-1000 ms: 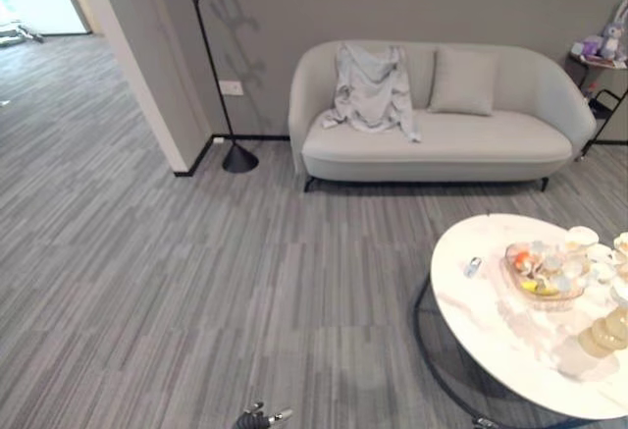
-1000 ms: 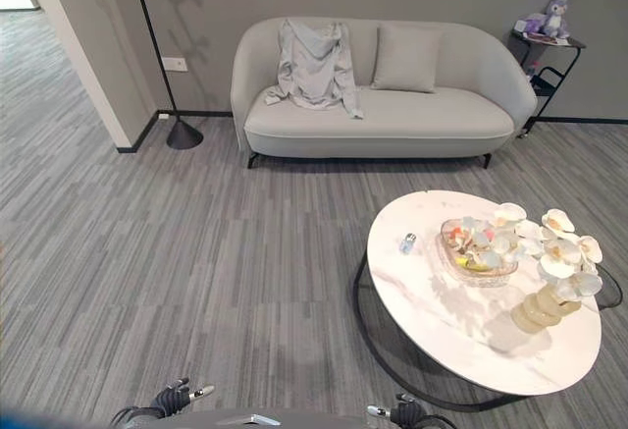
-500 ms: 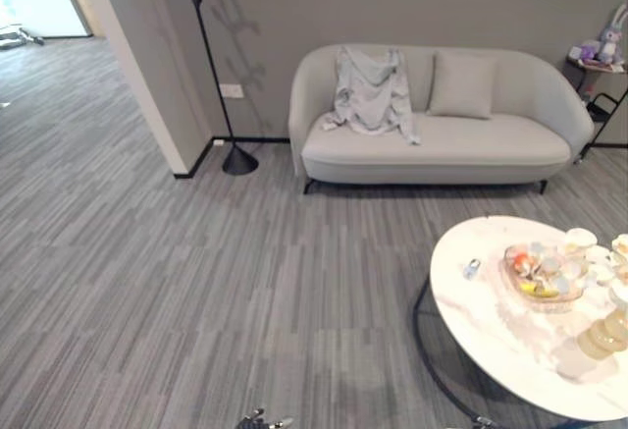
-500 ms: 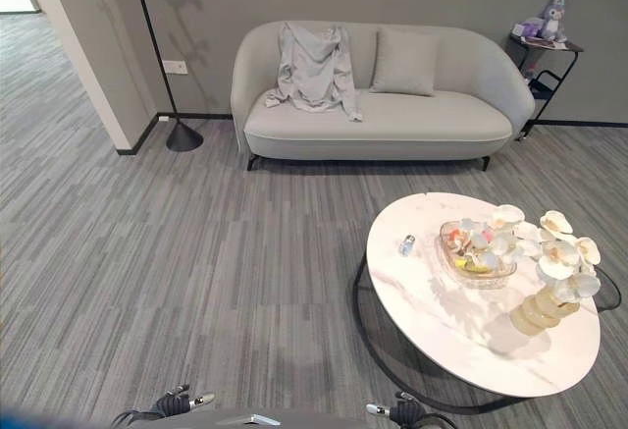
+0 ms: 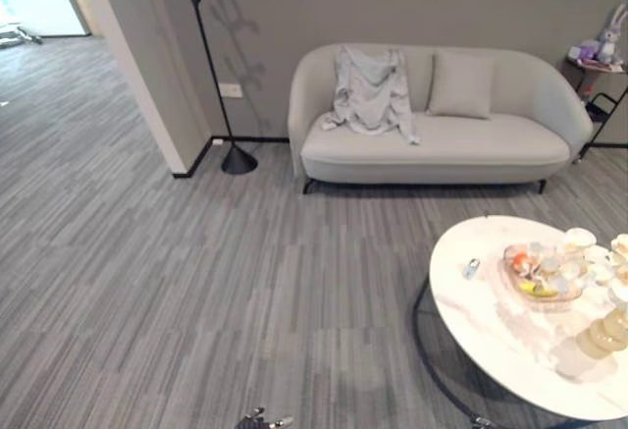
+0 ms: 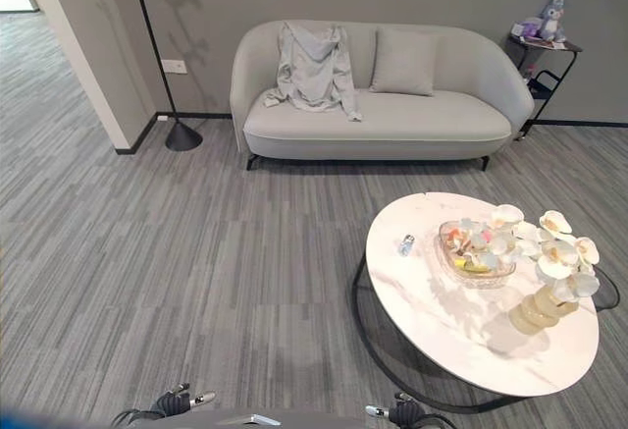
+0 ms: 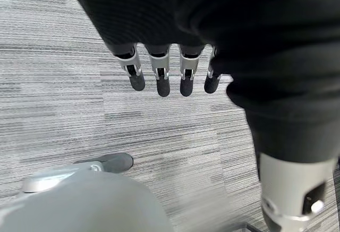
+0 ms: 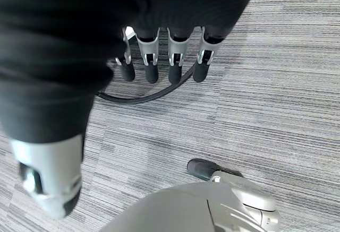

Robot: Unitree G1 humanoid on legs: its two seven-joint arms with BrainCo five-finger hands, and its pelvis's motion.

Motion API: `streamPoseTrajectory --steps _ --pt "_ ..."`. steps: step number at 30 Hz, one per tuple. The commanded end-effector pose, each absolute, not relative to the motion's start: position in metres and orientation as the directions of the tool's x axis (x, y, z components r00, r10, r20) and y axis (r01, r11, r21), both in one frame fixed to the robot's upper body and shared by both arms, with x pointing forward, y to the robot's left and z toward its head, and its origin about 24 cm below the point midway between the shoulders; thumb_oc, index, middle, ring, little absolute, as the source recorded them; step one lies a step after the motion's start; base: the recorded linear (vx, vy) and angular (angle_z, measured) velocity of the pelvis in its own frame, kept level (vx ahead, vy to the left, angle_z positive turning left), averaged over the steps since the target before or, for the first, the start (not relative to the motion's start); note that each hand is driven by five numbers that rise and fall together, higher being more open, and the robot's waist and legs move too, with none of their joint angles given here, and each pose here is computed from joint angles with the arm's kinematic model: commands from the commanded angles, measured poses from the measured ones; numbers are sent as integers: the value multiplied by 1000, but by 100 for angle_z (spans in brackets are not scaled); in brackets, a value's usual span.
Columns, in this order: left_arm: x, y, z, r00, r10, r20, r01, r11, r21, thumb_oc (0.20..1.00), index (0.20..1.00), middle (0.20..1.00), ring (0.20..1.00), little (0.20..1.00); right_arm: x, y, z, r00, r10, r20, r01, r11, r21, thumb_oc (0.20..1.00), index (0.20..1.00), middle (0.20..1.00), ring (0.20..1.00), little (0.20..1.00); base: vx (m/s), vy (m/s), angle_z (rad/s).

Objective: Hang the clothes on the sofa on the clothes rack.

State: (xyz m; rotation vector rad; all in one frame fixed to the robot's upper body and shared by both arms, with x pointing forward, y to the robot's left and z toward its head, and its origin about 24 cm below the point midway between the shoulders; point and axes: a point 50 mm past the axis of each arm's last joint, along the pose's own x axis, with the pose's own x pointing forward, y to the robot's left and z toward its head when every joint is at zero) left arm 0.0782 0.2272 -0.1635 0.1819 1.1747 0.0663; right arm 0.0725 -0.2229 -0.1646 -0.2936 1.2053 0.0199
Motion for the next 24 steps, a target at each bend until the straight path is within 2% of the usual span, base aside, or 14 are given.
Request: streamPoseTrajectory --steps 1,10,13,16,18,19,24 --pt "115 226 -156 474 142 -869 77 976 201 1000 1000 1000 1000 1000 103 -229 -156 441 -127 -888 -236 939 -252 1000 1000 1000 1000 1000 3 -65 -1" --pt "124 231 -152 487 179 -855 -42 982 182 1000 1000 1000 1000 1000 122 -232 -149 499 -135 -856 -220 936 -276 1000 1000 1000 1000 1000 -34 -98 12" --pt "111 227 -157 462 169 -871 -45 985 168 1000 1000 1000 1000 1000 146 -232 -139 572 -128 -810 -220 928 -302 1000 1000 1000 1000 1000 602 65 16" --pt "107 227 -158 450 178 -875 -48 983 175 1000 1000 1000 1000 1000 151 -235 -138 577 -146 -804 -187 934 -304 1000 1000 1000 1000 1000 379 87 -10" --pt "97 232 -159 424 191 -885 -71 981 178 1000 1000 1000 1000 1000 142 -235 -141 554 -148 -819 -180 939 -291 1000 1000 1000 1000 1000 681 246 -56" --pt "101 237 -157 443 209 -871 -98 978 185 1000 1000 1000 1000 1000 136 -237 -144 529 -160 -833 -164 944 -285 1000 1000 1000 1000 1000 789 330 -89" --pt "103 248 -154 446 210 -870 -34 975 218 1000 1000 1000 1000 1000 116 -253 -148 461 -201 -865 -98 957 -275 1000 1000 1000 1000 1000 590 190 -70"
